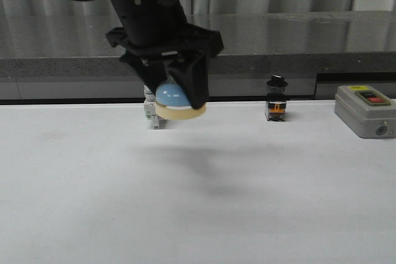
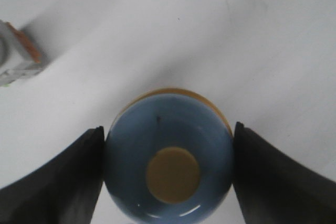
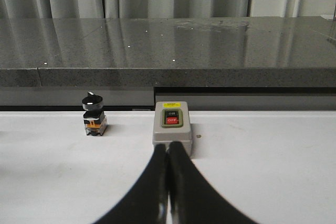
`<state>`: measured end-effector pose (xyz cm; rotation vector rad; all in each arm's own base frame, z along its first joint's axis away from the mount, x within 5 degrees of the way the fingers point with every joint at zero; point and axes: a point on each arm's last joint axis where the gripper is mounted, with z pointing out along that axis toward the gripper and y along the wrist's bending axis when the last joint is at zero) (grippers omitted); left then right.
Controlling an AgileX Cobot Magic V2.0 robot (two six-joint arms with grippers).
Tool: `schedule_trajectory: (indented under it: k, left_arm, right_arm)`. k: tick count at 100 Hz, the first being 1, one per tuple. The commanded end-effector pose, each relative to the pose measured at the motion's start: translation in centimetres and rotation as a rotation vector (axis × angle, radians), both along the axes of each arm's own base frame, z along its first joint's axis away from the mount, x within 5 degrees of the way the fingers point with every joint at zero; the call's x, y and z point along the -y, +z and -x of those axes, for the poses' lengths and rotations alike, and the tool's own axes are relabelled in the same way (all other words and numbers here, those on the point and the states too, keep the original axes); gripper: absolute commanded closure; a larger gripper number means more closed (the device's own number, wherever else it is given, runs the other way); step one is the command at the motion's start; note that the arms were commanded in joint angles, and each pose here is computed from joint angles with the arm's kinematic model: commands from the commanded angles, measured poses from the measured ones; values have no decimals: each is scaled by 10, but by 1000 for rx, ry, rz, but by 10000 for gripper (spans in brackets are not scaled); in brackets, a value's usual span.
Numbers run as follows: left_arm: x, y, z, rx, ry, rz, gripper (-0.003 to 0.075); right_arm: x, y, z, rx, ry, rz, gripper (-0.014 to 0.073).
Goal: Place and press bell with both arms
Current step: 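Lift the bell with the left gripper and carry it toward table center, then set the bell down, open the left gripper and lift away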
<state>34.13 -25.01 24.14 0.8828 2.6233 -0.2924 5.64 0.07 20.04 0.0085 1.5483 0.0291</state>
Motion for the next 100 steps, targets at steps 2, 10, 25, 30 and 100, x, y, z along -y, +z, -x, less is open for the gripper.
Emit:
schedule_trajectory:
  k: [2,10,25,30,100]
  left_arm:
    - [14,14,3,72,-22,56,398]
    - [24,1,3,60,-39,46,398]
    - [36,-14,3,57,-59,42,398]
    - [39,-18,2,62,-62,45,398]
    - [49,-38,4,32,-78,23,88]
  right_arm:
    - [0,13,3,110,-6,12,655]
    - [0,13,3,110,-6,12,655]
    - [0,13,3,110,-6,12,655]
    - [0,13,3,110,-6,12,655]
    - [0,13,3,110,-6,12,655]
